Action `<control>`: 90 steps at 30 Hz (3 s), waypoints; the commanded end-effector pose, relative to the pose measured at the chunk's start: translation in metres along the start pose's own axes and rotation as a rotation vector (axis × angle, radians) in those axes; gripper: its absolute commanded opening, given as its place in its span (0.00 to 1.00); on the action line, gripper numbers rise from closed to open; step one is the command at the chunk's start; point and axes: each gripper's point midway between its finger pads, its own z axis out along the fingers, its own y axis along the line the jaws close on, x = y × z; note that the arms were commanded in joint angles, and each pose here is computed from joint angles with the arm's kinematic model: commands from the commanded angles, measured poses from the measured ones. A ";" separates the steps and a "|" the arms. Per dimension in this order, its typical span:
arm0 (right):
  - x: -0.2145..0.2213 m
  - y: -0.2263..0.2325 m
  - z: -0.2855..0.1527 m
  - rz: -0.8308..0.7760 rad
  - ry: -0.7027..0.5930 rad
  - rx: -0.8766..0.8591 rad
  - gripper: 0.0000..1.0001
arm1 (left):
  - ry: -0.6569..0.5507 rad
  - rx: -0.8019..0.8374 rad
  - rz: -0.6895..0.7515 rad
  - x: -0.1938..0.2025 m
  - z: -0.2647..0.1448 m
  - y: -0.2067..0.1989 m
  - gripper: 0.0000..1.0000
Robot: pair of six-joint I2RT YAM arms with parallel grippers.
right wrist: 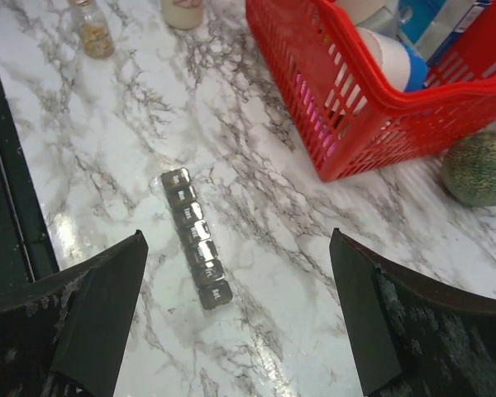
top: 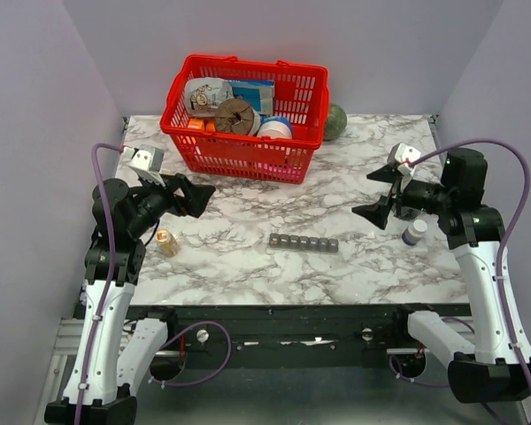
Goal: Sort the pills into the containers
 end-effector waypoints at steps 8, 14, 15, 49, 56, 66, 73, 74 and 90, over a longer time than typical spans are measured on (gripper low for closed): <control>0.046 0.041 0.031 -0.118 0.126 -0.169 1.00 | 0.217 0.197 0.022 0.064 0.018 -0.051 0.99; 0.101 0.067 0.065 -0.304 0.282 -0.290 1.00 | 0.348 0.161 -0.029 0.117 0.032 -0.061 0.99; 0.117 0.067 0.075 -0.335 0.327 -0.296 1.00 | 0.374 0.169 -0.079 0.126 0.033 -0.067 0.99; 0.215 0.102 0.204 -0.450 0.536 -0.371 0.73 | 0.637 0.022 -0.429 0.285 0.126 -0.037 0.47; 0.227 0.102 0.207 -0.424 0.581 -0.372 0.66 | 0.670 0.028 -0.457 0.298 0.132 -0.038 0.47; 0.232 0.103 0.207 -0.391 0.611 -0.377 0.53 | 0.728 -0.040 -0.479 0.320 0.124 -0.027 0.44; 0.229 0.107 0.205 -0.350 0.616 -0.385 0.50 | 0.745 -0.071 -0.480 0.327 0.116 -0.022 0.43; 0.229 0.107 0.205 -0.347 0.619 -0.384 0.50 | 0.748 -0.077 -0.477 0.329 0.113 -0.021 0.43; 0.230 0.107 0.197 -0.322 0.636 -0.385 0.61 | 0.743 -0.072 -0.481 0.326 0.111 -0.022 0.48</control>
